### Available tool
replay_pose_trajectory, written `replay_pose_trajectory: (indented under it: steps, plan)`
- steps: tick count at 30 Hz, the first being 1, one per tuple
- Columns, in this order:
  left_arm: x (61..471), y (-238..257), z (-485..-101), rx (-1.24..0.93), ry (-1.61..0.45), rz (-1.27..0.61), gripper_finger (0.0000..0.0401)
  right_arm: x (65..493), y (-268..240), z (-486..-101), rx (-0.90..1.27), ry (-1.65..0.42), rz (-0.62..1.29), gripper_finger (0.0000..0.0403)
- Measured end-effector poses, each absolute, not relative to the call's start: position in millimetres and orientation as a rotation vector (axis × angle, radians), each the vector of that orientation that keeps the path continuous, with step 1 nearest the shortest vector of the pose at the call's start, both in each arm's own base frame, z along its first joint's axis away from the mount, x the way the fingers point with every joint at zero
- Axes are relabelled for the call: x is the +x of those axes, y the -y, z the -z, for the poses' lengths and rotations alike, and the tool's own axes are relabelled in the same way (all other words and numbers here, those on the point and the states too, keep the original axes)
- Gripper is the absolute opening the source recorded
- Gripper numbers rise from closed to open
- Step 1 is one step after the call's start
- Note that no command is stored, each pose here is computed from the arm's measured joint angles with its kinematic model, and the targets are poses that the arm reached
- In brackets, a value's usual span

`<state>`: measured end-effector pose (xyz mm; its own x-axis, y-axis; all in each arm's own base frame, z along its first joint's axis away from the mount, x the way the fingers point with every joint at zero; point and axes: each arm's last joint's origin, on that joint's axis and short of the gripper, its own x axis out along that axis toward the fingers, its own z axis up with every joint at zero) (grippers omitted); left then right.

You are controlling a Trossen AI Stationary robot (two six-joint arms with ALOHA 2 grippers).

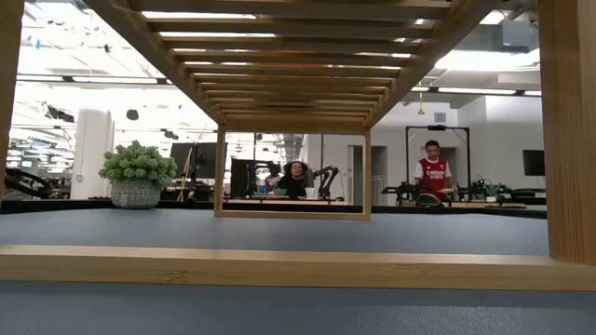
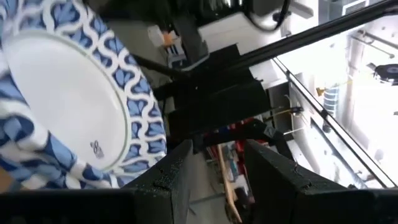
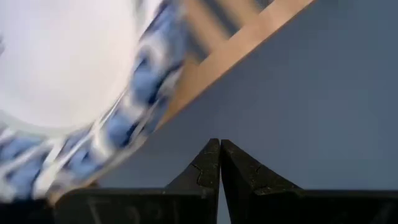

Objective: Place and stack bowls onto a shelf
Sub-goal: Stack the big white and blue bowl on top of the big white and blue bowl, then return to Home Position

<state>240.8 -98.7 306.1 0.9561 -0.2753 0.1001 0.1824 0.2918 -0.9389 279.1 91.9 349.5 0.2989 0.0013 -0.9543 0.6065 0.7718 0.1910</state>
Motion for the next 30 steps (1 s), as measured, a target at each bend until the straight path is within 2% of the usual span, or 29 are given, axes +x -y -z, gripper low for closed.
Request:
replay_pose_trajectory:
  steps: [7,19,25,30]
  plan:
    - [236,95,-312,-1.221,-0.037,0.272,0.0129,288,-111,-347,0.62,-1.182,0.324,0.0042]
    - [236,95,-311,-1.234,-0.044,0.272,0.0129,315,-99,-338,0.598,-1.146,0.225,0.0042]
    - [228,90,-320,-1.239,-0.052,0.324,0.0129,303,-91,-348,0.583,-1.142,0.227,0.0042]
    - [200,75,-345,-1.174,0.095,0.305,0.0129,283,-81,-372,0.553,-1.069,0.169,0.0042]
